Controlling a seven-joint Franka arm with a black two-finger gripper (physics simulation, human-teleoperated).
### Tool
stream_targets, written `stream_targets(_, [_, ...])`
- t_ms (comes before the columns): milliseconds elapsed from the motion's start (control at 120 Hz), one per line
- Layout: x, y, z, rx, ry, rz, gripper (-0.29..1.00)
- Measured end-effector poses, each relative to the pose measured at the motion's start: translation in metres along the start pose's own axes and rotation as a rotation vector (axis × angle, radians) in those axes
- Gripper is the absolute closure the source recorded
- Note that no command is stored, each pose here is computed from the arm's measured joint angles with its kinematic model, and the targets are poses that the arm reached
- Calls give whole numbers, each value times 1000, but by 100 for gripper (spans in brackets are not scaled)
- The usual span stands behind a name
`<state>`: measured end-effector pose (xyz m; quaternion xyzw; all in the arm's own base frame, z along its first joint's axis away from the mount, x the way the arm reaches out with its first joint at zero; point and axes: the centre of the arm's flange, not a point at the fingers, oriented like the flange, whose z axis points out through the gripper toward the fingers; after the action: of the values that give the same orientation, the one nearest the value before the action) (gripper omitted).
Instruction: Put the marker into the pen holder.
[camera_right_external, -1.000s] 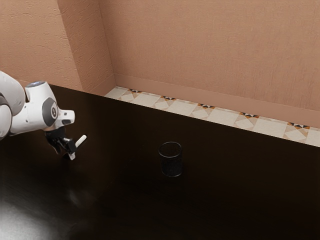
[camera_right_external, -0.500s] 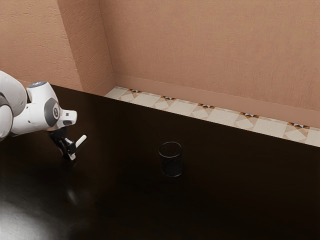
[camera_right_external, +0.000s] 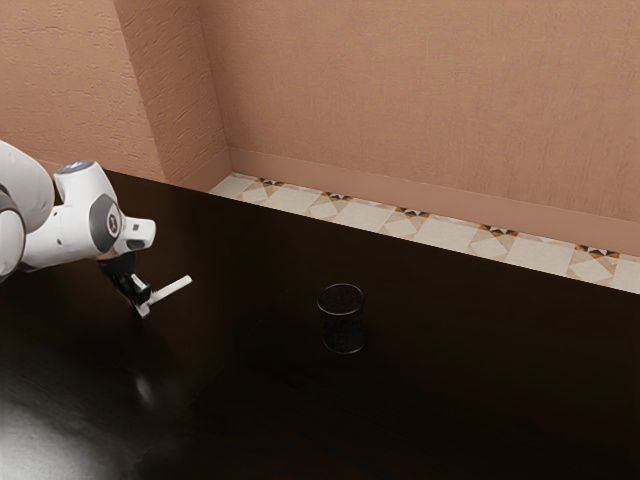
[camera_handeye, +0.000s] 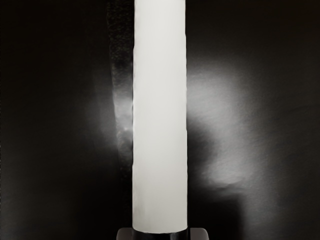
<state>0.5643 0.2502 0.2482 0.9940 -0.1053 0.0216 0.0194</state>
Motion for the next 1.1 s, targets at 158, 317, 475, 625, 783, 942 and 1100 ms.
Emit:
stream_targets(158, [11,13,-28,18,42,26,76])
stream_targets(317, [28,47,-81,36,72,99,78])
stream_targets(475, [53,96,-171,82,78,201,79])
stream_targets(625, [134,186,-229,130,27,341,79])
stream_targets(783, [187,271,-202,98,-121,424,78])
stream_targets(942, [196,313,-170,74,-274,434,78])
stream_targets(1100, [194,354,-167,80,-357,451,76])
